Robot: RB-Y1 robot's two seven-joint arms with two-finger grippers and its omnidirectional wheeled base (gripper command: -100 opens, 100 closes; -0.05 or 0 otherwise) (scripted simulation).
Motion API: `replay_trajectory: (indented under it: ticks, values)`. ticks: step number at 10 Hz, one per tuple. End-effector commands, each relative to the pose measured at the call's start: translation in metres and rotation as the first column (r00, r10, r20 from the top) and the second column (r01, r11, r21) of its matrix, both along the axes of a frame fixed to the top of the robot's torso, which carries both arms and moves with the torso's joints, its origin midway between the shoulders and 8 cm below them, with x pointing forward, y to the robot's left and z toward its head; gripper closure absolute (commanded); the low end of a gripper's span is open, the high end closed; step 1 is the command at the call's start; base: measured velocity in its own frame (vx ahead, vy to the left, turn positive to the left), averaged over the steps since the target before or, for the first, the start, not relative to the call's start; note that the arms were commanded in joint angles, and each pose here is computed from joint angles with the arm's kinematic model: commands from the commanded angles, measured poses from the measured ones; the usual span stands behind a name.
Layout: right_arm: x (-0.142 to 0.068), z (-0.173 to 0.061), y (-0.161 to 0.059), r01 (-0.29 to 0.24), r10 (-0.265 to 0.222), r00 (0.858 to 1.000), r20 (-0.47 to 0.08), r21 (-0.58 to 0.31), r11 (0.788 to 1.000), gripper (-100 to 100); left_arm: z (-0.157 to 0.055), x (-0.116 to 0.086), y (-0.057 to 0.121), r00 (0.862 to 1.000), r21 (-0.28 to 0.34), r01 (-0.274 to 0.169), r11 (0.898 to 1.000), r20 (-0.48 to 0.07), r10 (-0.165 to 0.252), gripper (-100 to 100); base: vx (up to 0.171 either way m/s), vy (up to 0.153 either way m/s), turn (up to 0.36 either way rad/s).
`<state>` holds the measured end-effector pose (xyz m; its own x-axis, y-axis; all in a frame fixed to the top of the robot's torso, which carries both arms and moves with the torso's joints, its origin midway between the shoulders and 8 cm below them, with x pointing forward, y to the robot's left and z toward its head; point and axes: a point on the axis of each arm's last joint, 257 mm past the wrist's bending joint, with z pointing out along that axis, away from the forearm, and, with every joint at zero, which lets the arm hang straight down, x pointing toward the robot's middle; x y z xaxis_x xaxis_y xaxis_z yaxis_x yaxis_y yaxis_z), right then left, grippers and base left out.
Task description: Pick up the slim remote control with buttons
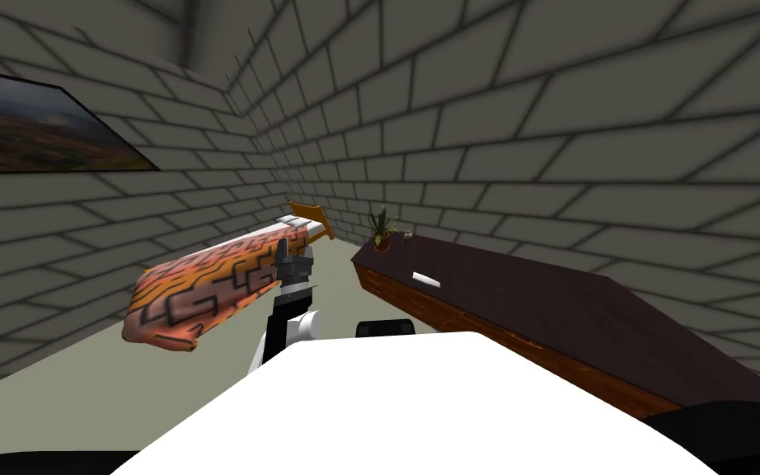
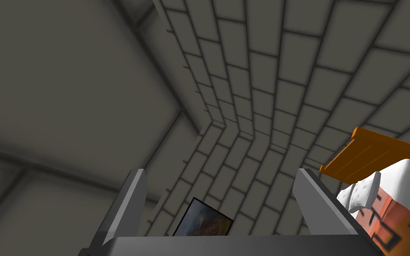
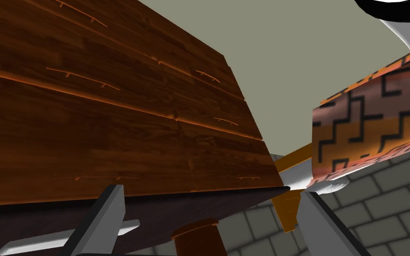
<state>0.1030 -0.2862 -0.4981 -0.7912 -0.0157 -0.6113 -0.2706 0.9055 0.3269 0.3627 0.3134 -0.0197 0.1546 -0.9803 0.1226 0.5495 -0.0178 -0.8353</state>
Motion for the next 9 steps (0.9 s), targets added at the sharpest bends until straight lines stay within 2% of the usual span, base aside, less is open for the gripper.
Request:
replay_trajectory:
  ticks: [1, 2, 3, 4, 5, 6, 7, 8, 9]
  values:
    - [-0.019, -0.012, -0.018, -0.013, 0.011, 0.999, -0.044, -0.043, 0.999, -100, 0.000, 0.000, 0.000, 1.000, 0.000, 0.000, 1.000, 0.000, 0.000, 0, 0.026, 0.001, 0.153]
    - [-0.037, -0.018, -0.032, -0.054, 0.047, 0.995, -0.083, -0.084, 0.995, -100, 0.000, 0.000, 0.000, 1.000, 0.000, 0.000, 1.000, 0.000, 0.000, 0, 0.035, 0.014, 0.257]
    - [-0.046, -0.024, -0.043, -0.048, 0.038, 0.994, -0.105, -0.102, 0.994, -100, 0.000, 0.000, 0.000, 1.000, 0.000, 0.000, 1.000, 0.000, 0.000, 0, 0.033, 0.006, 0.173]
    - [-0.046, -0.024, -0.043, -0.048, 0.038, 0.994, -0.105, -0.102, 0.994, -100, 0.000, 0.000, 0.000, 1.000, 0.000, 0.000, 1.000, 0.000, 0.000, 0, 0.014, -0.003, -0.016]
    - [-0.065, -0.030, -0.061, -0.087, 0.066, 0.987, -0.148, -0.143, 0.986, -100, 0.000, 0.000, 0.000, 1.000, 0.000, 0.000, 1.000, 0.000, 0.000, 0, 0.024, 0.012, 0.266]
    - [-0.072, -0.034, -0.070, -0.084, 0.058, 0.985, -0.164, -0.157, 0.984, -100, 0.000, 0.000, 0.000, 1.000, 0.000, 0.000, 1.000, 0.000, 0.000, 0, 0.028, 0.005, 0.192]
    - [-0.090, -0.038, -0.089, -0.120, 0.079, 0.975, -0.208, -0.194, 0.973, -100, 0.000, 0.000, 0.000, 1.000, 0.000, 0.000, 1.000, 0.000, 0.000, 0, 0.043, 0.013, 0.279]
    - [-0.096, -0.040, -0.096, -0.118, 0.072, 0.973, -0.220, -0.206, 0.971, -100, 0.000, 0.000, 0.000, 1.000, 0.000, 0.000, 1.000, 0.000, 0.000, 0, 0.035, 0.011, 0.174]
    - [-0.109, -0.041, -0.112, -0.153, 0.092, 0.963, -0.255, -0.233, 0.960, -100, 0.000, 0.000, 0.000, 1.000, 0.000, 0.000, 1.000, 0.000, 0.000, 0, 0.041, 0.012, 0.335]
